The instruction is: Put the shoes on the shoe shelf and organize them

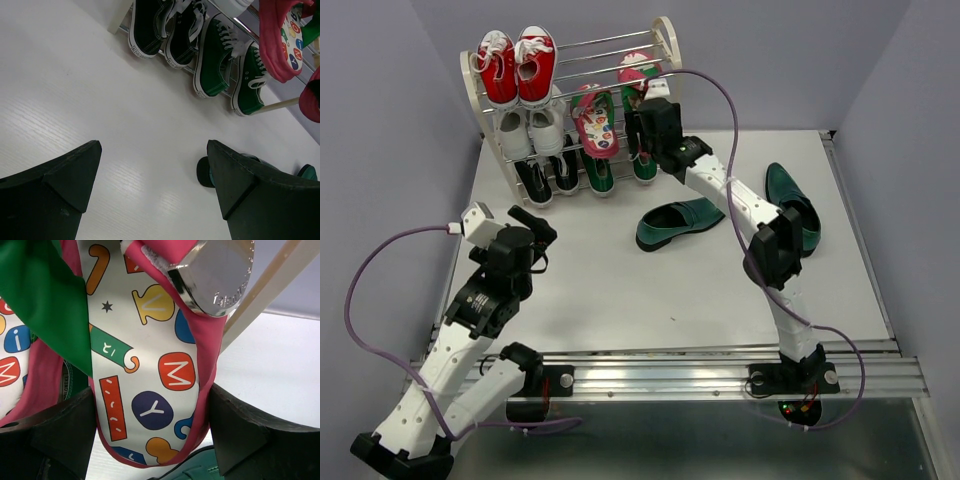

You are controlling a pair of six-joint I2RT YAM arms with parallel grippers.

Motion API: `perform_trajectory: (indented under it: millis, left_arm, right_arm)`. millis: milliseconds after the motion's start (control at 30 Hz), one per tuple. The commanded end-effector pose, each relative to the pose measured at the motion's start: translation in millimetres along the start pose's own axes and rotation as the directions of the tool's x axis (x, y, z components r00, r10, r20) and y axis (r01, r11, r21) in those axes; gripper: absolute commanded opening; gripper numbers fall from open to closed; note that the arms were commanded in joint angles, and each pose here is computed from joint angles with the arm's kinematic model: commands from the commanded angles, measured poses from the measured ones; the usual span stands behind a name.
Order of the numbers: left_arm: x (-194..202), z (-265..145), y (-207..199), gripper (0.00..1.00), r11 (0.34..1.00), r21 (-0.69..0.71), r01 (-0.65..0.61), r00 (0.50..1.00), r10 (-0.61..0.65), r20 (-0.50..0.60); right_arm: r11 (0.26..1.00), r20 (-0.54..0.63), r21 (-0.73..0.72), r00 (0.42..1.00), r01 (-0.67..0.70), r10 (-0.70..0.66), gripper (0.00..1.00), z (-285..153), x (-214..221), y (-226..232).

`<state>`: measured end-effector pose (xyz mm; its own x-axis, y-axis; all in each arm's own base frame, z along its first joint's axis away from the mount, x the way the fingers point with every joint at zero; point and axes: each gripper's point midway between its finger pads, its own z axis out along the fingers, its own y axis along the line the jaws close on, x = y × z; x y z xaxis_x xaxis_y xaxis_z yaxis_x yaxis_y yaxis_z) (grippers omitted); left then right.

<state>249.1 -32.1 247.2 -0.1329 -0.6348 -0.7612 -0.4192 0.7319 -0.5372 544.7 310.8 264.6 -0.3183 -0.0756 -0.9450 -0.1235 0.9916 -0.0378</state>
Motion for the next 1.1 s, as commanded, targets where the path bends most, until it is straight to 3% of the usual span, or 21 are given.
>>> perform_trajectory:
  millis: [0,267,533,667,900,1067]
  left_arm:
    - [-21.1,-5.8,-1.1,0.99,1.000,-0.008,0.019,0.998,-0.018,0.060]
    - [-23.7,-7.4,0.3,0.99,1.000,-0.009,0.027,0.997,-0.026,0.071]
    - [-23.9,-6.3,0.4,0.99,1.000,-0.014,0.022,0.997,-0.021,0.073]
    - [-23.6,-5.8,-0.3,0.99,1.000,-0.013,0.021,0.997,-0.020,0.071]
    - [-20.5,-5.4,-1.5,0.99,1.000,-0.007,0.017,0.998,-0.016,0.059]
    - [-17.4,-5.0,-0.6,0.99,1.000,-0.008,0.017,0.999,-0.016,0.048]
  right_arm:
    - [0.996,0.205,0.014,0.975,-0.092,0.087,0.22,-0.9,-71.1,-8.4]
    - [0.996,0.205,0.008,0.975,-0.091,0.087,0.29,21.5,-53.1,-3.2]
    - [0.992,0.263,-0.017,0.957,-0.125,0.125,0.28,21.0,-70.2,0.7]
    - [0.993,0.298,-0.033,0.947,-0.117,0.121,0.35,18.4,-83.0,2.6]
    - [0.998,0.370,-0.034,0.927,-0.061,0.069,0.38,27.3,-89.7,7.1]
    - [0.997,0.388,-0.039,0.918,-0.069,0.078,0.57,36.3,-89.7,12.0]
